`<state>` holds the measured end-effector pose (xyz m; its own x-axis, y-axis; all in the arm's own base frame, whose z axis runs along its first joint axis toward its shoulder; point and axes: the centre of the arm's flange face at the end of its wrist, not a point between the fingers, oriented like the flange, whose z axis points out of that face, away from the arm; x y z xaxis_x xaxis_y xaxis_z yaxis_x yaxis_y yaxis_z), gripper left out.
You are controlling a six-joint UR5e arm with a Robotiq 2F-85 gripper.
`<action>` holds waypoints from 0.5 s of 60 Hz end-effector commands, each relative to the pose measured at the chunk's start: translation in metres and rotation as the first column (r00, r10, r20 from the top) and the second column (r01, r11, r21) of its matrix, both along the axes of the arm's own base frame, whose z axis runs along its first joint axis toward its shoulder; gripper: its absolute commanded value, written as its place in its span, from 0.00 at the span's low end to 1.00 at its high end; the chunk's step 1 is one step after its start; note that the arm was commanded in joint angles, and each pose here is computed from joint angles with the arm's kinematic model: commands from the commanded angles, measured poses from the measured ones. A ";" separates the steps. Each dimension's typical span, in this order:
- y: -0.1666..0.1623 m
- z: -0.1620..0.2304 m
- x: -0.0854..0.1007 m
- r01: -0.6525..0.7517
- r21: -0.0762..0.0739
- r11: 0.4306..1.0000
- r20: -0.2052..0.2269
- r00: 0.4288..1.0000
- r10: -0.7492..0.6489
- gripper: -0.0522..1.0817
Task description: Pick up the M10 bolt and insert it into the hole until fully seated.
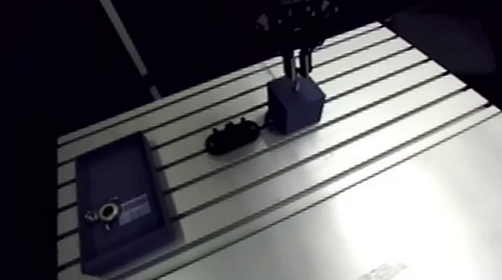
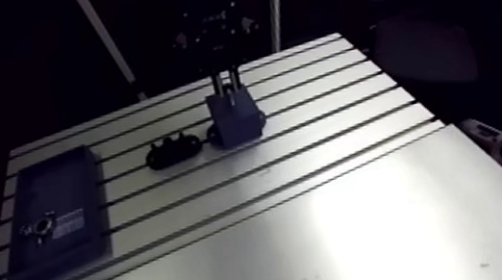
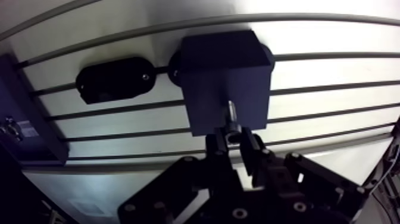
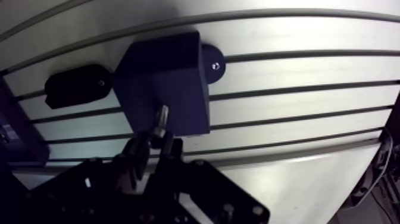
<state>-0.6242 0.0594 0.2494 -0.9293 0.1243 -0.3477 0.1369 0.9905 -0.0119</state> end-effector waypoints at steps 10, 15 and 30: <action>-0.004 -0.002 0.004 -0.037 -0.009 0.999 -0.008 0.999 0.036 0.05; -0.003 -0.001 0.004 -0.036 -0.009 0.999 -0.010 0.999 0.036 0.05; -0.018 0.047 0.013 -0.080 0.043 0.996 -0.062 0.995 0.083 0.05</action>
